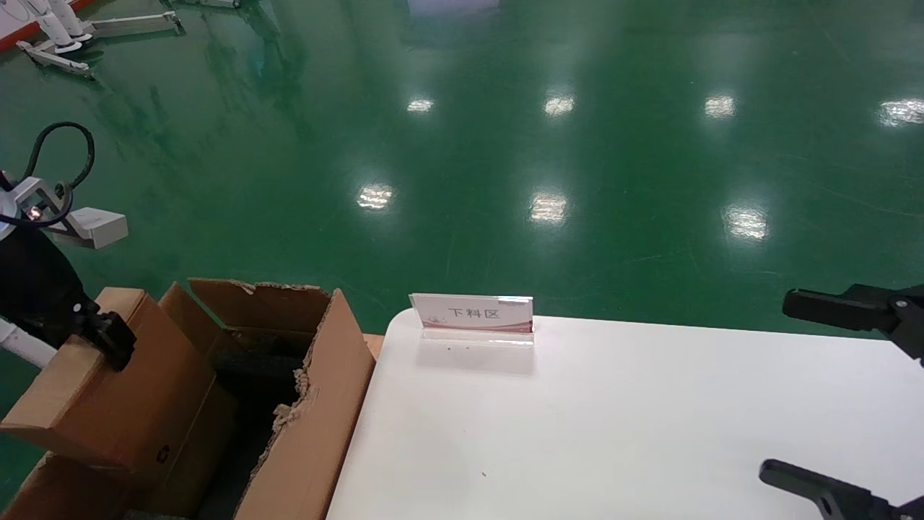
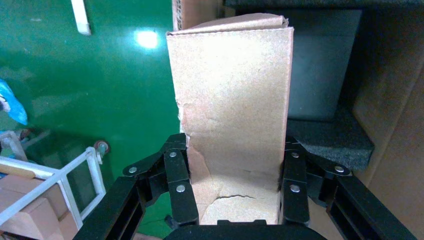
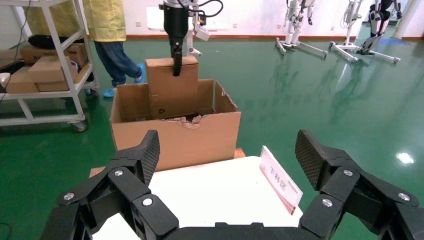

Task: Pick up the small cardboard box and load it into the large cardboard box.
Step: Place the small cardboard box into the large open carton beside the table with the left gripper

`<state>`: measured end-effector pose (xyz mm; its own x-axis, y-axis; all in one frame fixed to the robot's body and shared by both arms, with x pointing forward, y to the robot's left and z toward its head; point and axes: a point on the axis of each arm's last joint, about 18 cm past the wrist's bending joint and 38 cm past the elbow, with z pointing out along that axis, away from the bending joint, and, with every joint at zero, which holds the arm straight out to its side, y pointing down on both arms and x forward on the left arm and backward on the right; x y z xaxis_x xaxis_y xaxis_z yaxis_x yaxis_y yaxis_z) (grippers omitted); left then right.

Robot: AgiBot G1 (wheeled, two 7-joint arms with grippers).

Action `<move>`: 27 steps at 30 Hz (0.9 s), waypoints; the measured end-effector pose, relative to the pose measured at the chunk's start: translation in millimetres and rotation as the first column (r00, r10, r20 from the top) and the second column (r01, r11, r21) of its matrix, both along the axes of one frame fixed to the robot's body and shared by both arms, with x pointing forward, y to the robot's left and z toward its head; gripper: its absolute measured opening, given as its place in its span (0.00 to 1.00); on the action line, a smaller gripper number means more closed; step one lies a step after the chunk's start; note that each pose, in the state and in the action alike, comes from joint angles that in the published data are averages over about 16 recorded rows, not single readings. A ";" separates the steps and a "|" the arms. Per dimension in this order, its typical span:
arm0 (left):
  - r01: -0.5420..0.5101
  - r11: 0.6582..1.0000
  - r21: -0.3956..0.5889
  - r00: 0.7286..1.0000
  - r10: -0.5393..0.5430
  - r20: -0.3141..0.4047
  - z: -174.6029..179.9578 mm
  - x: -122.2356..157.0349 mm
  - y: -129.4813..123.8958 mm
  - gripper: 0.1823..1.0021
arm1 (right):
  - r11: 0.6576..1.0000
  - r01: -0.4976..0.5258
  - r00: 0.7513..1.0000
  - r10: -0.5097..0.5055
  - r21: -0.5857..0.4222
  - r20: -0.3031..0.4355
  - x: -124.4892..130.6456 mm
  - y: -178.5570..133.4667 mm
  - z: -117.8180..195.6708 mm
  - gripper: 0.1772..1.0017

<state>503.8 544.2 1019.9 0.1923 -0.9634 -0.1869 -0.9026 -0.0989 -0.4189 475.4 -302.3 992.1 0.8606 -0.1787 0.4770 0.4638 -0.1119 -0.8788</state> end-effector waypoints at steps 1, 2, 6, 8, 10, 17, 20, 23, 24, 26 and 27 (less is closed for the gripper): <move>-0.002 1.000 0.002 1.000 0.002 0.001 -0.2 0.7 0.5 0.26 | 1.000 0.000 1.000 0.000 0.000 0.000 0.0 0.0 0.0 0.99; -0.003 1.000 0.004 1.000 0.003 0.002 -0.5 1.3 1.0 0.26 | 1.000 0.000 1.000 0.000 0.000 0.000 0.0 0.0 0.0 0.99; -0.008 1.000 0.012 1.000 0.008 0.001 -2.3 3.8 2.5 0.26 | 1.000 0.000 1.000 0.000 0.000 0.000 0.0 0.0 0.0 0.99; -0.009 1.000 0.016 1.000 0.009 -0.001 -3.6 4.9 3.1 0.26 | 1.000 0.000 1.000 0.000 0.000 0.000 0.0 0.0 0.0 0.99; -0.011 1.000 0.020 1.000 0.011 -0.004 -5.0 6.0 3.5 0.26 | 1.000 0.000 1.000 0.000 0.000 0.000 0.0 0.0 0.0 0.99; -0.014 0.999 0.032 1.000 0.015 -0.021 -10.2 9.3 3.8 0.26 | 1.000 0.000 1.000 0.000 0.000 0.000 0.0 0.0 0.0 0.99; -0.015 0.999 0.037 0.999 0.016 -0.030 -12.2 10.4 3.4 0.26 | 1.000 0.000 1.000 0.000 0.000 0.000 0.0 0.0 0.0 0.99; -0.014 0.999 0.041 0.999 0.016 -0.039 -13.9 11.4 2.6 0.26 | 1.000 0.000 1.000 0.000 0.000 0.000 0.0 0.0 0.0 0.99; -0.014 0.999 0.042 0.999 0.016 -0.042 -14.4 11.7 2.3 0.26 | 1.000 0.000 1.000 0.000 0.000 0.000 0.0 0.0 0.0 0.99; -0.013 0.999 0.045 0.999 0.015 -0.049 -15.5 12.3 1.7 0.26 | 1.000 0.000 1.000 0.000 0.000 0.000 0.0 0.0 0.0 0.99; -0.013 0.999 0.046 0.999 0.015 -0.052 -16.1 12.6 1.3 0.26 | 1.000 0.000 1.000 0.000 0.000 0.000 0.0 0.0 0.0 0.99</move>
<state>516.4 545.5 1003.8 0.1945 -0.9508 -0.2412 -0.9221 -0.0934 -0.3755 475.4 -302.3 992.1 0.8606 -0.1787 0.4770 0.4638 -0.1119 -0.8788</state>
